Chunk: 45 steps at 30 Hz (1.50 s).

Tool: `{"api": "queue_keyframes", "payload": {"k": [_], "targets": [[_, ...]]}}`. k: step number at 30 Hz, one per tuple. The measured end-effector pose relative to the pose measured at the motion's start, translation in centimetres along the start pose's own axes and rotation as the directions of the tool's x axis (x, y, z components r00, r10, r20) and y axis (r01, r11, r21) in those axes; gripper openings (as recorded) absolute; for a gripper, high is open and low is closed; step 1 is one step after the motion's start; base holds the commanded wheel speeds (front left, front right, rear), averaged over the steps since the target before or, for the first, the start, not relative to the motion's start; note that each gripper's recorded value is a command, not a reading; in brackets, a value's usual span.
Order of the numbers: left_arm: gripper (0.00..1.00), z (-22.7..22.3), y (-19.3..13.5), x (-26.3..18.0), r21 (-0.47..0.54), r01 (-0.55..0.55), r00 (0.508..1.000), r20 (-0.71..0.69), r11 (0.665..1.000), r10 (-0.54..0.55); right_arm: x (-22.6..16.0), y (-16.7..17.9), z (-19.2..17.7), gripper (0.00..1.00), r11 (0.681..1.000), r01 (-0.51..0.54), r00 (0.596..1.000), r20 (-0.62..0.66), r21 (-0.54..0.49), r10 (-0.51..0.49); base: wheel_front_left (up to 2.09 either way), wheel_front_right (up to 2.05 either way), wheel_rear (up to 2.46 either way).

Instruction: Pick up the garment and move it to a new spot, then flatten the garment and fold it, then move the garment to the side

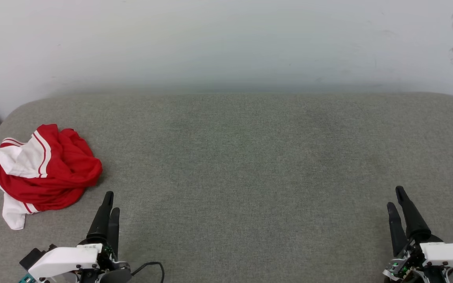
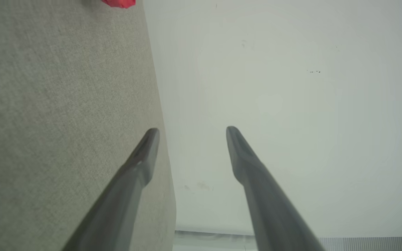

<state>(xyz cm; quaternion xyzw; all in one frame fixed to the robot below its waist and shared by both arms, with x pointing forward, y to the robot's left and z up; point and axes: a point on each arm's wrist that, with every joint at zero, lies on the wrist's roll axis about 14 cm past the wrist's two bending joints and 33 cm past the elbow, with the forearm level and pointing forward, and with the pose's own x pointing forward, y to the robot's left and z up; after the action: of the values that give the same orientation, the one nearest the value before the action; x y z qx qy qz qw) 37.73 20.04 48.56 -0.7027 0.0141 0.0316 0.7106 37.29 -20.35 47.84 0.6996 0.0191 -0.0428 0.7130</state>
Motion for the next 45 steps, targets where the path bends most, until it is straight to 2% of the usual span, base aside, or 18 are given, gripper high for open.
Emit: {"api": "queue_keyframes", "payload": {"k": [8,14,18,23,29,45], "targets": [[1.0,1.0,-0.6,0.1,0.124,0.0,0.999,0.043,0.992,-0.005,-0.3,0.4,0.6,1.0,0.991,-0.006,0.999,0.031,-0.136,0.01,0.0,0.0,0.0],[1.0,0.8,-1.4,0.2,0.252,-0.002,0.999,0.049,0.968,-0.011,-0.4,1.5,0.9,1.0,0.962,-0.032,0.998,0.042,-0.273,0.045,0.0,0.0,0.0],[1.0,0.6,-1.4,0.0,0.336,-0.019,0.999,0.052,0.942,0.002,-0.6,2.2,1.0,1.0,0.93,-0.047,0.997,0.046,-0.363,0.068,0.0,0.0,0.0],[1.0,0.2,-1.8,0.0,0.437,-0.023,0.998,0.055,0.899,-0.001,-0.7,3.0,0.8,1.0,0.874,-0.063,0.995,0.04,-0.482,0.094,0.0,0.0,0.0],[1.0,-0.2,-1.9,-0.2,0.558,-0.039,0.998,0.064,0.829,0.005,-1.1,3.5,0.6,1.0,0.792,-0.072,0.993,0.034,-0.606,0.116,0.0,0.0,0.0],[1.0,-0.8,-1.8,-0.5,0.764,-0.056,0.997,0.081,0.643,-0.009,-1.8,3.7,0.3,1.0,0.601,-0.066,0.99,0.025,-0.796,0.141,0.0,0.0,0.0]]}}
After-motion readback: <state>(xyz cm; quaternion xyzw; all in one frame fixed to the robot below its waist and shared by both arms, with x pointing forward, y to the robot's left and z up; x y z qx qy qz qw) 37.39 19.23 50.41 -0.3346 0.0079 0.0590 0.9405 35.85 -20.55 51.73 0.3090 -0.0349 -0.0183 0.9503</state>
